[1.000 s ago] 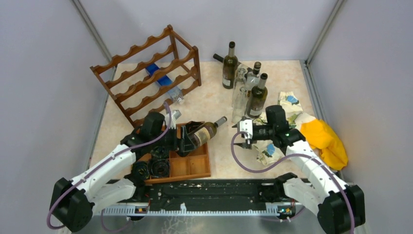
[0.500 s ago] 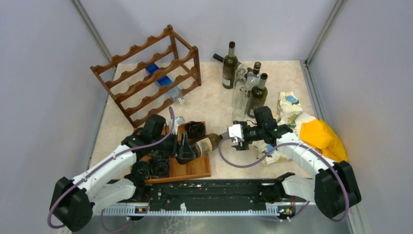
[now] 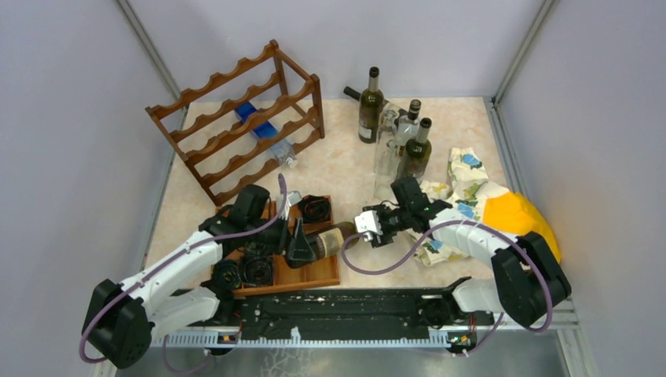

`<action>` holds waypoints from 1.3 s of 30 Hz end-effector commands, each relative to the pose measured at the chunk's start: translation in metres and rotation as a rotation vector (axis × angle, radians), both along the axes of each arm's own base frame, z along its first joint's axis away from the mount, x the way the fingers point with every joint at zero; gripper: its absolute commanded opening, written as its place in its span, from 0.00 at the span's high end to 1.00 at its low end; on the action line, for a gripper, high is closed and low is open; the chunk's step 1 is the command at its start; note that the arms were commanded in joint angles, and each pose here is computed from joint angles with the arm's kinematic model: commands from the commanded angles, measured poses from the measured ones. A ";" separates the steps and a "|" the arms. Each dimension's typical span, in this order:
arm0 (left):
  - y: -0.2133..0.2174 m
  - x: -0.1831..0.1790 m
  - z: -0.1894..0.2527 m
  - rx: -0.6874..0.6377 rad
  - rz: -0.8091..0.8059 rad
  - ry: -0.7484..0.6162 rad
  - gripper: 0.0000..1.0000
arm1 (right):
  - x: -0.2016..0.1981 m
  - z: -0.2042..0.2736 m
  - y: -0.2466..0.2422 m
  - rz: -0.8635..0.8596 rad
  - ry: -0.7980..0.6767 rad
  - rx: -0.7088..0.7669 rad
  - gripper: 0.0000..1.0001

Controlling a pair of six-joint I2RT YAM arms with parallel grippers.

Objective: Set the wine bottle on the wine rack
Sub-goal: Pick up the wine bottle from the center of the board.

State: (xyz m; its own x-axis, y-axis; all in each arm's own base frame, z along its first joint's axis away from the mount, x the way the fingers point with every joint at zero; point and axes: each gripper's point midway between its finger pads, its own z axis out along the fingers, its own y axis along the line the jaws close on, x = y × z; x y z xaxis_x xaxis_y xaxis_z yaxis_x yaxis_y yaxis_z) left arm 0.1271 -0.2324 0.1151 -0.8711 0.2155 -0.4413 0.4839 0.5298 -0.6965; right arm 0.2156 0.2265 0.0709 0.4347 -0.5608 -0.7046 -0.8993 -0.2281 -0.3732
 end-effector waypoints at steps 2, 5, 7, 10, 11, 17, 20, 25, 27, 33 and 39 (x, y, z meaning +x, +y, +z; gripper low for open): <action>-0.005 -0.007 0.009 -0.056 -0.070 -0.022 1.00 | -0.012 -0.007 0.017 0.098 -0.047 0.017 0.44; -0.004 -0.006 0.007 -0.050 -0.065 -0.022 1.00 | -0.013 -0.012 0.020 0.109 -0.045 0.017 0.48; -0.005 -0.006 0.006 -0.047 -0.066 -0.021 1.00 | -0.012 -0.015 0.020 0.109 -0.045 0.013 0.52; -0.005 -0.005 0.005 -0.040 -0.063 -0.017 1.00 | -0.011 -0.018 0.020 0.105 -0.053 0.013 0.58; -0.005 -0.004 0.005 -0.039 -0.061 -0.018 1.00 | -0.011 -0.019 0.021 0.104 -0.054 0.016 0.60; -0.003 0.005 0.003 -0.009 -0.012 -0.026 0.70 | -0.014 -0.014 0.021 0.103 -0.042 0.020 1.00; -0.004 0.013 0.009 -0.007 0.044 -0.033 0.40 | -0.020 0.001 0.020 0.083 0.012 0.028 1.00; -0.002 0.039 0.035 -0.030 0.184 -0.142 0.09 | -0.035 0.034 0.020 -0.039 0.198 0.072 1.00; 0.006 0.052 0.042 -0.013 0.271 -0.194 0.02 | -0.041 0.042 0.019 -0.082 0.258 0.087 1.00; 0.019 0.069 0.046 0.018 0.390 -0.257 0.01 | -0.052 0.042 0.012 -0.167 0.358 0.127 1.00; 0.043 0.087 0.051 0.136 0.519 -0.314 0.01 | -0.053 0.043 0.006 -0.191 0.382 0.156 1.00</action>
